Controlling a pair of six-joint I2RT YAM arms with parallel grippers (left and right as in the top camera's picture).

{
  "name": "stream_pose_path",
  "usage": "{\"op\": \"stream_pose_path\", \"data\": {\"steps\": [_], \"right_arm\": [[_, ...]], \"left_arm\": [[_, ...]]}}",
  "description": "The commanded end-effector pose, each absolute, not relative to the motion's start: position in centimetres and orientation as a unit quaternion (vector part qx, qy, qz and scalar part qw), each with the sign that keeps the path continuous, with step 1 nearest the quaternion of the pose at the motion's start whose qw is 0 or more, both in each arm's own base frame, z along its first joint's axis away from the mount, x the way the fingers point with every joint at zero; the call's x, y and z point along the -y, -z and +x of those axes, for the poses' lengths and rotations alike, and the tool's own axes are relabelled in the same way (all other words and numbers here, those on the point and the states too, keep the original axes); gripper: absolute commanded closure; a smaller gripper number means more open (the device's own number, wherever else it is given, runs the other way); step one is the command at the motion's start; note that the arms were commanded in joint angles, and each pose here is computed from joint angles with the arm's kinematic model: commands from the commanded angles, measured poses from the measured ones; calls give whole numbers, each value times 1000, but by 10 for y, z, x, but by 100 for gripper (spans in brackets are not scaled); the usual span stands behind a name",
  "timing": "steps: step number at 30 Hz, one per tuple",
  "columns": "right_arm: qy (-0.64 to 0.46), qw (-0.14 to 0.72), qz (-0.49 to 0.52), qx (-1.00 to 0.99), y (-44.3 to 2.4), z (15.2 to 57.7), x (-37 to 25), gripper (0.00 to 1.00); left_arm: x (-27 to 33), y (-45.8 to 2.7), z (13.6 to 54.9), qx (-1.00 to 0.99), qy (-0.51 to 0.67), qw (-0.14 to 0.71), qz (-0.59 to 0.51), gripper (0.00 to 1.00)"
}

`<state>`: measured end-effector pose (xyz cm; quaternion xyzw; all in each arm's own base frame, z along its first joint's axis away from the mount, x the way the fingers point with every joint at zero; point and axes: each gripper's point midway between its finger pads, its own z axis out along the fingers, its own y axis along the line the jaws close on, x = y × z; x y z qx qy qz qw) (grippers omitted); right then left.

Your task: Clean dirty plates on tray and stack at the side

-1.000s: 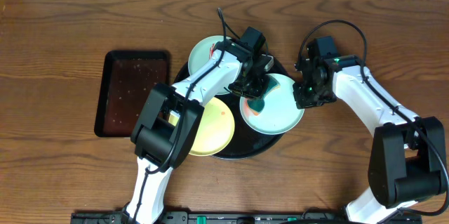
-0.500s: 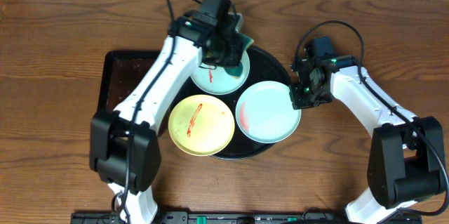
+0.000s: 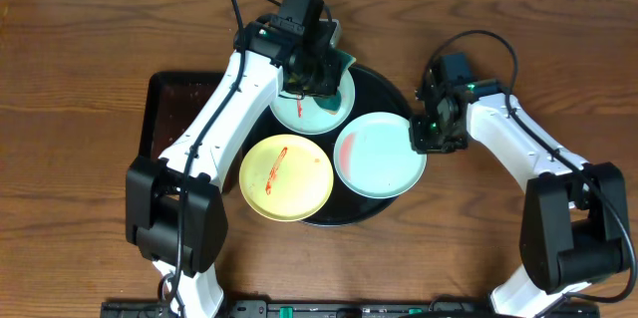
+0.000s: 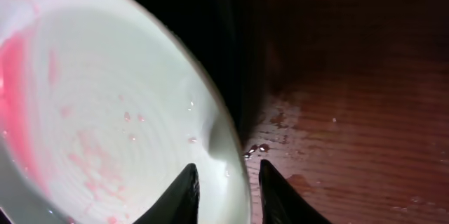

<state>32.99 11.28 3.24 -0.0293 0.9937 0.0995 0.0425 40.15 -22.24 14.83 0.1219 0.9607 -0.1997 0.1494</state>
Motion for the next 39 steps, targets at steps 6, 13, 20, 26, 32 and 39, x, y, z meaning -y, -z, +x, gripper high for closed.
{"op": "stream_pose_path", "data": {"steps": [6, 13, 20, 26, 32, 39], "right_arm": [[-78, 8, 23, -997, -17, 314, -108, 76], [-75, -7, 44, -996, -12, 305, -106, 99], [-76, 32, 45, -996, -33, 313, -104, 99], [6, 146, 43, -988, -83, 333, -77, 99], [146, 286, 15, -947, -143, 347, -69, 99], [293, 397, -5, -870, -195, 343, -80, 99]], "left_arm": [[220, -149, 403, -962, 196, 150, 116, 93], [220, -149, 403, -962, 196, 150, 116, 93], [220, -149, 403, -962, 196, 150, 116, 93], [220, -149, 403, -962, 196, 150, 116, 93], [220, -146, 401, -963, 195, 146, 115, 93], [218, -141, 398, -965, 192, 139, 114, 92]]}}
